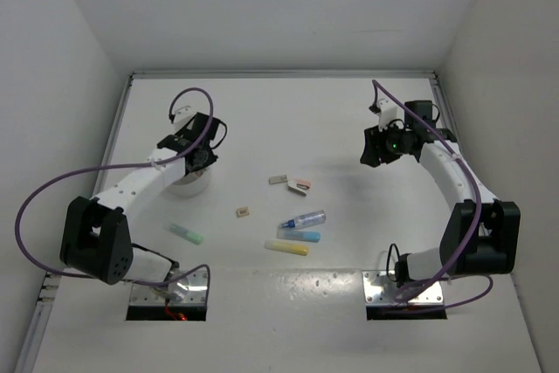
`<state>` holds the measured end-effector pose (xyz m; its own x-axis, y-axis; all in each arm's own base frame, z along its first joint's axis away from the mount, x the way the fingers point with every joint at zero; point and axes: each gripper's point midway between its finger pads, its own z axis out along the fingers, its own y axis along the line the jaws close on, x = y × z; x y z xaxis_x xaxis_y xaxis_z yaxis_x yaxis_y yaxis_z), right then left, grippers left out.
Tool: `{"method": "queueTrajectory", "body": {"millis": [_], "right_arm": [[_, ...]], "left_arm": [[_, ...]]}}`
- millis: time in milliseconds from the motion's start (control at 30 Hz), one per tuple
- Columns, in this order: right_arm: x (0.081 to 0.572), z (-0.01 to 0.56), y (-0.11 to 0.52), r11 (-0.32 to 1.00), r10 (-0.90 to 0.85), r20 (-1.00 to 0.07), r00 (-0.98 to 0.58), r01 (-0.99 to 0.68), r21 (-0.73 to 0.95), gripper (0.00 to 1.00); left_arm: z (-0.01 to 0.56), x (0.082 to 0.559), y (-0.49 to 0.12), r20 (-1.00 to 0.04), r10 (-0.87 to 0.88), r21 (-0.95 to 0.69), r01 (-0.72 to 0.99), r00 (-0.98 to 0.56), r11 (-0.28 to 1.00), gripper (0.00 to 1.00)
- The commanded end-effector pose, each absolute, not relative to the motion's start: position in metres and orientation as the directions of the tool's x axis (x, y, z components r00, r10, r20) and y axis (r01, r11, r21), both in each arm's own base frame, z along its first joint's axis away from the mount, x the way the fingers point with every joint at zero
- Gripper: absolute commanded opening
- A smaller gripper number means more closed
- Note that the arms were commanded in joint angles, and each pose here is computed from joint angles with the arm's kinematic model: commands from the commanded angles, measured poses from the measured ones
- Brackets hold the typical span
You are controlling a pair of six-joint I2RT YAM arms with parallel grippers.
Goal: Sort the stationery into containers
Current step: Place the stationery in the storage box.
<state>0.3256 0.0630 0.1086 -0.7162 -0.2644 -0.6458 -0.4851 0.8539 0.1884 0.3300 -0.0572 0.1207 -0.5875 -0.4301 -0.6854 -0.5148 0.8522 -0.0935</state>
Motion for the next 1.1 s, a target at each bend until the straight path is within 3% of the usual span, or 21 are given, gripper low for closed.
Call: {"method": "queueTrajectory", "body": {"millis": [0,333,433,833,1067], "right_arm": [[0.337,0.136,0.065,0.846,-0.266,-0.708,-0.654,-0.511,0.154,0.51],[0.337,0.136,0.065,0.846,-0.266,-0.708,-0.654,-0.511,0.154,0.50],[0.337,0.136,0.065,0.846,-0.266,-0.708,-0.654,-0.511,0.154,0.50],[0.337,0.136,0.065,0.846,-0.266,-0.708,-0.654,-0.511,0.154,0.50],[0.337,0.136,0.065,0.846,-0.266,-0.708,-0.654,-0.511,0.154,0.50]], "left_arm": [[0.132,0.337,-0.077,-0.671,-0.412,-0.185,-0.400,-0.616,0.898,0.09],[0.133,0.336,-0.064,-0.666,-0.424,-0.198,-0.402,-0.614,0.894,0.08],[0.127,0.333,-0.068,-0.622,-0.437,-0.238,-0.376,-0.649,0.896,0.04],[0.134,0.324,-0.082,-0.491,-0.548,-0.449,-0.343,-0.677,0.825,0.05],[0.123,0.319,-0.068,-0.439,-0.592,-0.472,-0.387,-0.676,0.792,0.05]]}}
